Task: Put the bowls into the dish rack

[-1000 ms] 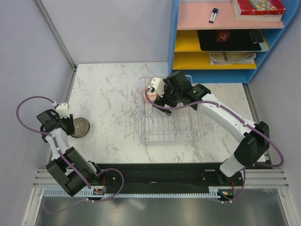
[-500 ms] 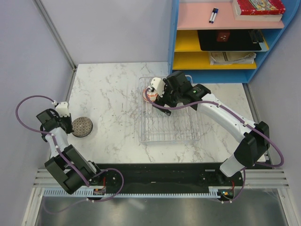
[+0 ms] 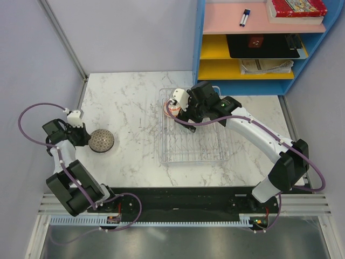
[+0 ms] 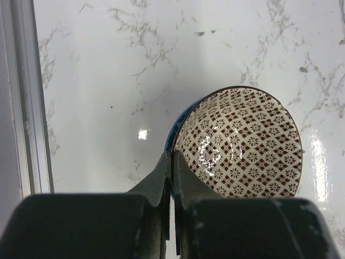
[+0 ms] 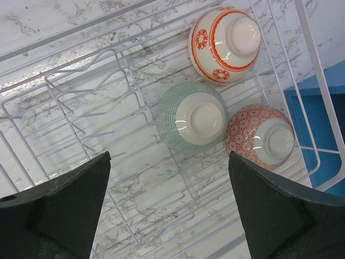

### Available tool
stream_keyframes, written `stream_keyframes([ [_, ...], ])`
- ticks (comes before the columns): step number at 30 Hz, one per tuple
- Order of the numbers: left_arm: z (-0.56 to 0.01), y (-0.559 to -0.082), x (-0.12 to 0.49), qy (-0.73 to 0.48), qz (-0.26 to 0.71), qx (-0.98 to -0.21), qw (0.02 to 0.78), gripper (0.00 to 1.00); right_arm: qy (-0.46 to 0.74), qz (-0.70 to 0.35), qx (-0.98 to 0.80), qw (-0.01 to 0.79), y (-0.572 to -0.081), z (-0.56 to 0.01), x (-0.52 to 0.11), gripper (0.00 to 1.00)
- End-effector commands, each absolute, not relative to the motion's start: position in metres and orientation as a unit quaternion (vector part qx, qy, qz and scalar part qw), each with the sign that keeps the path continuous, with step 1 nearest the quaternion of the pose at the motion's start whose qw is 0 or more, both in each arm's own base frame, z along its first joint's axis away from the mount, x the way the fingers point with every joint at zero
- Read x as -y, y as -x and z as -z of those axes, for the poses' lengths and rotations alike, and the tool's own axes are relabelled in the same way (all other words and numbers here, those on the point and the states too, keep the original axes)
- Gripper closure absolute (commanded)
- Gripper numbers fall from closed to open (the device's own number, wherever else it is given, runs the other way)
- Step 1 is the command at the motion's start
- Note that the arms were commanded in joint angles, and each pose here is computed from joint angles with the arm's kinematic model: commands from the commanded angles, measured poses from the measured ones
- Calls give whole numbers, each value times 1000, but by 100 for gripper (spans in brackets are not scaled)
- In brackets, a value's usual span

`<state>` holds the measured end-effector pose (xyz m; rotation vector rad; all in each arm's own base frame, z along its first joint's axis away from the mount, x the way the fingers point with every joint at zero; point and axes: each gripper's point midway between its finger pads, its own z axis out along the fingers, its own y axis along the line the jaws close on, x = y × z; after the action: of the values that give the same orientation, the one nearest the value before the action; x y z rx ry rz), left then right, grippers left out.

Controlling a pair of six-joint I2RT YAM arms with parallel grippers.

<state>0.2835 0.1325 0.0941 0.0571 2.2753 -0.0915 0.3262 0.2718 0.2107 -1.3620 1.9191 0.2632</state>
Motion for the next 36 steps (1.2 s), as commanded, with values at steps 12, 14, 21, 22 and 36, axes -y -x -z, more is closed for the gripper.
stream_keyframes([
  [12,-115,-334,-94,-117,84,-885,444,98,523,-112,-740,407,-328,-230,-278,2],
  [14,-114,-332,-96,-118,75,-886,442,98,524,-112,-740,408,-329,-230,-278,3],
  [21,-129,-325,-110,-103,18,-886,451,98,521,-111,-741,409,-328,-231,-277,2],
  [22,-131,-323,-113,-100,10,-886,452,98,522,-113,-741,408,-328,-231,-277,2],
  [36,-137,-293,-118,-88,-34,-892,442,98,522,-118,-737,412,-327,-235,-279,2],
])
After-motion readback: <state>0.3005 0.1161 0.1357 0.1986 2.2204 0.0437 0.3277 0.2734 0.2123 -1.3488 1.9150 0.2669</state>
